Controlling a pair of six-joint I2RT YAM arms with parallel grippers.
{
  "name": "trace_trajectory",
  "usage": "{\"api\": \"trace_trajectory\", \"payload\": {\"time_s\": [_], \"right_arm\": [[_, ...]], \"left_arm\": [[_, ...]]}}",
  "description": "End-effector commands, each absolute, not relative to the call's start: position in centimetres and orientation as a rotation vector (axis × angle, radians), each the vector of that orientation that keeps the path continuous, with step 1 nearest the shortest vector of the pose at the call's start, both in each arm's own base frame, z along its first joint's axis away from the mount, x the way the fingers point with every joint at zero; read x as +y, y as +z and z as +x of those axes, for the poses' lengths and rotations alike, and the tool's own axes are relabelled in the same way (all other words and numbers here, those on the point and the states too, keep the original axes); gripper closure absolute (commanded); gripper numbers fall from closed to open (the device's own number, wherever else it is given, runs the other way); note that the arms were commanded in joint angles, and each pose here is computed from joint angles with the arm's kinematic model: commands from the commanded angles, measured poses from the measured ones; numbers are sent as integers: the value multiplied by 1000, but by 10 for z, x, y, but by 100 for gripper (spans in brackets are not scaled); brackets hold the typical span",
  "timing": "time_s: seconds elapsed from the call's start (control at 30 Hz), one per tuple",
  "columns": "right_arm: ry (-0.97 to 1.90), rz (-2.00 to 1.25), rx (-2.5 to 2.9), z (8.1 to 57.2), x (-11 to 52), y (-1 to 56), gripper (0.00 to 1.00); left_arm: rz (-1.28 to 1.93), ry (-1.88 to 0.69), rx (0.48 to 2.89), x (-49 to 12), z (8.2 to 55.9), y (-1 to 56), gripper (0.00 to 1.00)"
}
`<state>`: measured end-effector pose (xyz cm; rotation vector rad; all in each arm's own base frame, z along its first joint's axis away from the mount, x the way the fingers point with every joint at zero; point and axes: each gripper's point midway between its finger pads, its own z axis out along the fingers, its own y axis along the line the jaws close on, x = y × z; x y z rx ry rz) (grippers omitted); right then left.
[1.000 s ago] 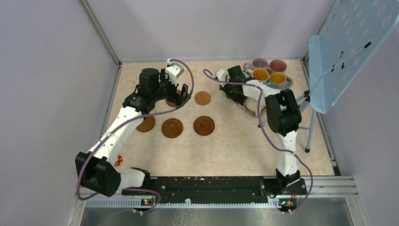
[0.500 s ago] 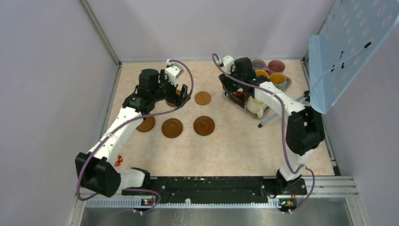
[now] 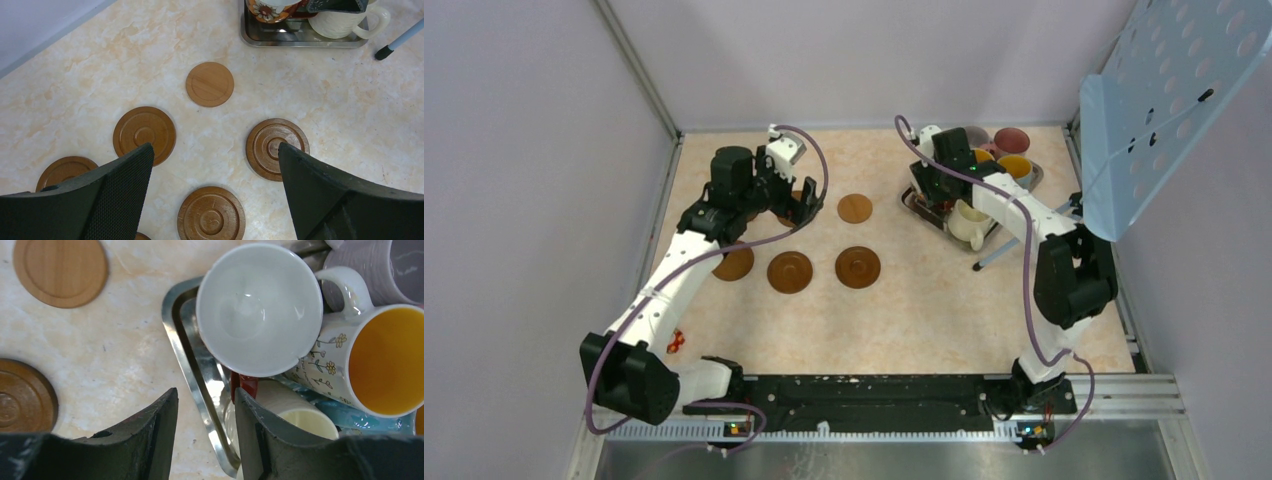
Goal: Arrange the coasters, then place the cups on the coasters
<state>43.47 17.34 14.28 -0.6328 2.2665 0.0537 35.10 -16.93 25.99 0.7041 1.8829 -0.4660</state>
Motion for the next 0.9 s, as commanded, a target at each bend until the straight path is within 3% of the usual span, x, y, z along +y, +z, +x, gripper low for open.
{"api": "trace_trajectory", "payload": {"time_s": [0.0, 0.87], "right_arm": [[15, -567, 2296, 443, 160, 136, 55], [28, -409, 2389, 461, 141, 87, 58]], "left_arm": [[684, -471, 1837, -166, 347, 275, 1], [654, -462, 1846, -157, 348, 273, 1]]}}
